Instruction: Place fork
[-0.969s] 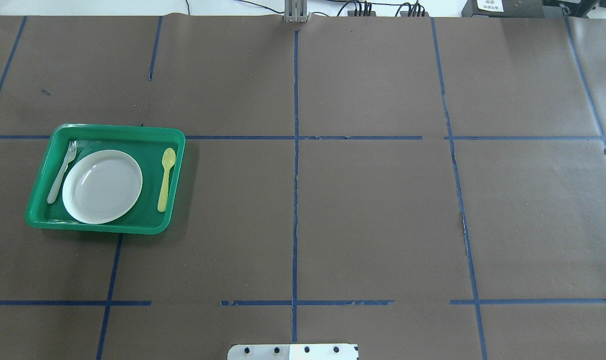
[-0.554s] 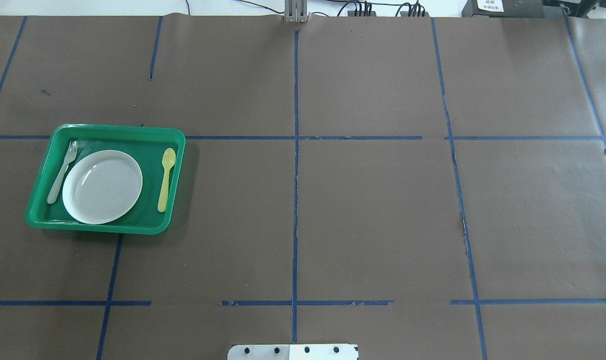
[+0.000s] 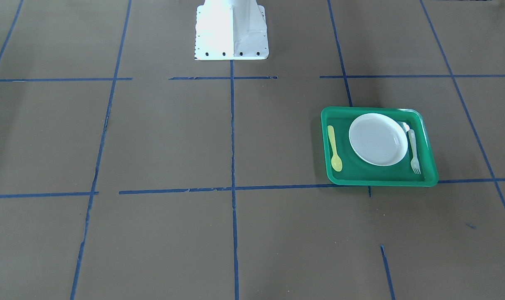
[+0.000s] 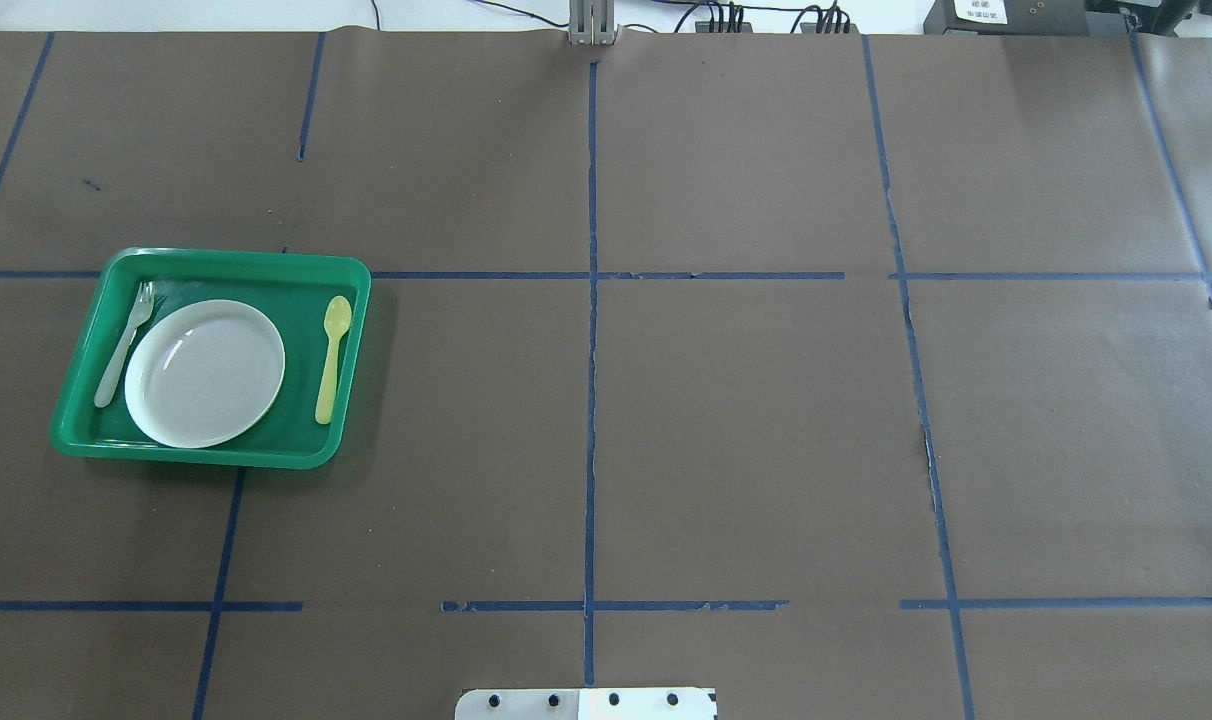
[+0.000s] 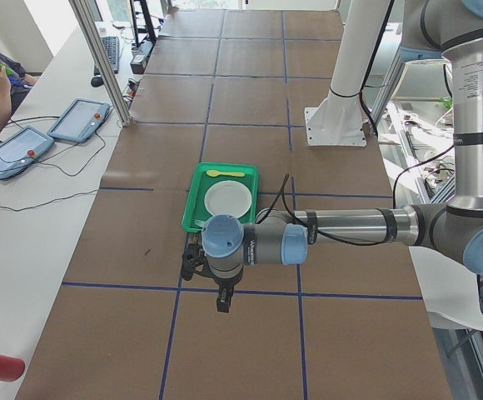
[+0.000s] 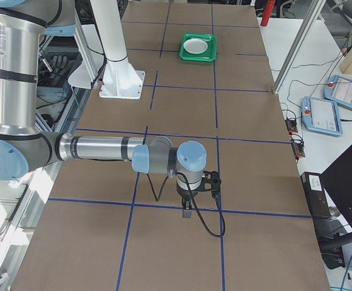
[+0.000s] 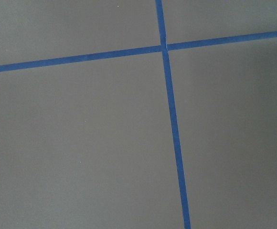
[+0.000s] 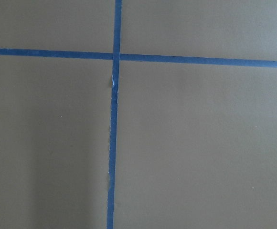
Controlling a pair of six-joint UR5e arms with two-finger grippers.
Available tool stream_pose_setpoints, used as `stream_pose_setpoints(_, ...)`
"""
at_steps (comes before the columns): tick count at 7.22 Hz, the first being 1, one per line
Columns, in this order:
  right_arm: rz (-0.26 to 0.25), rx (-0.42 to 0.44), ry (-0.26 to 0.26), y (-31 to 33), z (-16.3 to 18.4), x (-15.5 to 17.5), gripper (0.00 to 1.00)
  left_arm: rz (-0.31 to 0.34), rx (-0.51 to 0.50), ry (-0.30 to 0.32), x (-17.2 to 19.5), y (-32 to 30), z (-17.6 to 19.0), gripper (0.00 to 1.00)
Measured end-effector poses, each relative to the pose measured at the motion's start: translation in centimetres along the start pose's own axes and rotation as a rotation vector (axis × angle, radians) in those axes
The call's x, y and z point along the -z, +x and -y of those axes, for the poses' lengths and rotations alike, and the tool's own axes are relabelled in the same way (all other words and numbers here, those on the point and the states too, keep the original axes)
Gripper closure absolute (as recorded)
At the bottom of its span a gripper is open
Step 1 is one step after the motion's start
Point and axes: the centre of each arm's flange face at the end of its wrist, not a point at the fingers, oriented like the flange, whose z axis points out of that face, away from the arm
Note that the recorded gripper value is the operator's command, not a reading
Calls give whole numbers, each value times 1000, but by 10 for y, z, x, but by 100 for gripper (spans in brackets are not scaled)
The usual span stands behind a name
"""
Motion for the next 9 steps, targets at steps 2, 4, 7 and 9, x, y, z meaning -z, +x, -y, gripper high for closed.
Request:
stream_pose_setpoints(2,0,0,0,0,0,0,0,0,1,0,0,0,0,0)
stream_pose_setpoints(4,0,1,0,0,0,0,0,2,0,2,1,0,1,0)
stream_pose_setpoints(7,0,0,0,0,0,0,0,21,-3,1,2,-1,3,0)
stream_pose_setpoints(9,0,0,0,0,0,0,0,29,-5,2,3,-1,4,0)
